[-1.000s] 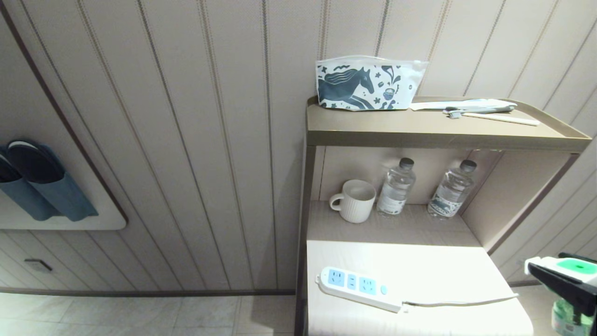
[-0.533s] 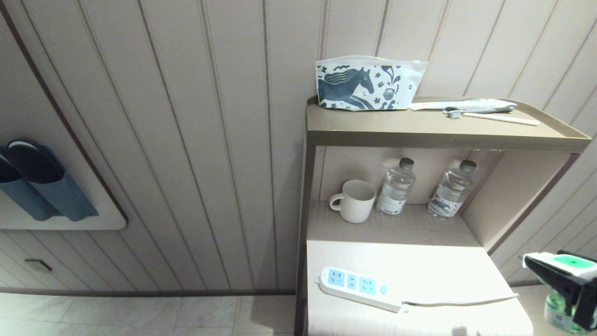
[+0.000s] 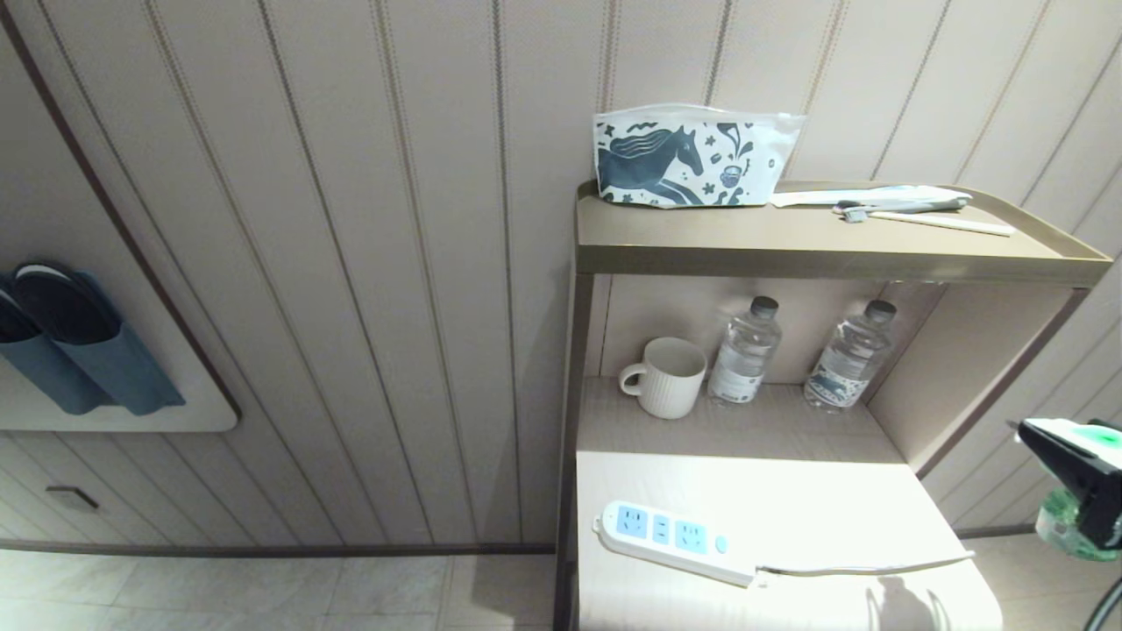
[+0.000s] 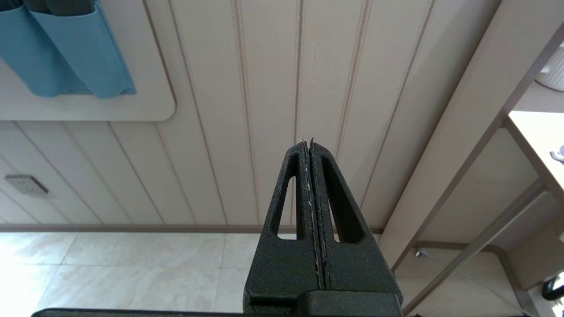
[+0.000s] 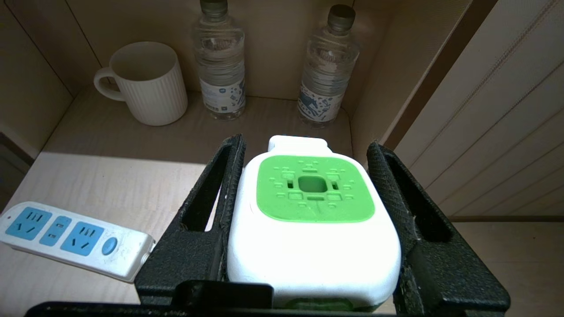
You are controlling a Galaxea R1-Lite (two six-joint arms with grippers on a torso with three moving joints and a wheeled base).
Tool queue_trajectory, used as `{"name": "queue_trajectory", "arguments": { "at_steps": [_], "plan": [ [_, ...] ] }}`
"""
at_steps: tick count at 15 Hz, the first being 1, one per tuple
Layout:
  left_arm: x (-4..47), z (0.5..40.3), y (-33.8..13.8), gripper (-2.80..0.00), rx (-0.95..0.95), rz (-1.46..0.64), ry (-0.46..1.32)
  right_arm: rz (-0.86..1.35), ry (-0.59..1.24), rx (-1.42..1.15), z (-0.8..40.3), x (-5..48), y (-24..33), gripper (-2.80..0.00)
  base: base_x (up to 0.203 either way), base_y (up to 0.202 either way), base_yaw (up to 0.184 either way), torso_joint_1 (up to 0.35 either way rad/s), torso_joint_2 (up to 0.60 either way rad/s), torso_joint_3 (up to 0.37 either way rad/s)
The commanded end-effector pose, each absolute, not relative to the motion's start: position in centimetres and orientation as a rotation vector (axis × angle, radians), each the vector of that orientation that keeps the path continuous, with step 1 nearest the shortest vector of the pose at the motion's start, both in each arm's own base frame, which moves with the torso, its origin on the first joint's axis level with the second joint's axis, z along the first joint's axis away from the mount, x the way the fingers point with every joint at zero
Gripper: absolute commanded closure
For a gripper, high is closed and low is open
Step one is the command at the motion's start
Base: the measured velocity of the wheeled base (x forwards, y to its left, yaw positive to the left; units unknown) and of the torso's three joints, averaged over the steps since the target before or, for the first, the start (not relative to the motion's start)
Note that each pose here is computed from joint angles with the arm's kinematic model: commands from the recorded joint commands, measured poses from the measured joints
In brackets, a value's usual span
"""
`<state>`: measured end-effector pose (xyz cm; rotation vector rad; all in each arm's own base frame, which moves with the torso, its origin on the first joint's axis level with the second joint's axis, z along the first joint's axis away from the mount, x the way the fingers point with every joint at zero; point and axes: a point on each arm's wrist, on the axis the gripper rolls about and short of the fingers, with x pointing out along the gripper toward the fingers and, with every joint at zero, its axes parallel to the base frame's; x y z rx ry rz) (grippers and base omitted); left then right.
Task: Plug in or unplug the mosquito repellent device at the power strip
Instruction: Place the mosquito repellent liquid on the table
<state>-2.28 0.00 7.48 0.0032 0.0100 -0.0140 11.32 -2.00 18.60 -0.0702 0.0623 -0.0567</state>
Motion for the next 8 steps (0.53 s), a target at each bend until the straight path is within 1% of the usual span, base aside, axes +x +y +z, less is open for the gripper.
{"name": "queue_trajectory", "arguments": {
  "at_steps": [1,4,5,8],
  "plan": [
    [-2.26,7.45,0.00,0.00,0.003,-0.014,0.014,-0.052,0.084,-0.064,18.33,11.52,-2.02,0.00,0.000,0.000,0.000,0.000,0.00,0.000],
    [-2.26,7.44,0.01,0.00,0.003,-0.015,0.014,-0.047,0.087,-0.063,18.42,11.59,-1.99,0.00,0.000,0.000,0.000,0.000,0.00,0.000],
    [-2.27,7.49,0.01,0.00,0.003,-0.015,0.012,-0.047,0.085,-0.064,18.47,11.60,-1.99,0.00,0.000,0.000,0.000,-0.091,0.22,0.125],
    [-2.26,7.44,0.00,0.00,0.003,-0.017,0.014,-0.047,0.083,-0.064,18.49,11.57,-1.98,0.00,0.000,0.000,0.000,-0.206,0.46,0.246]
  ]
}}
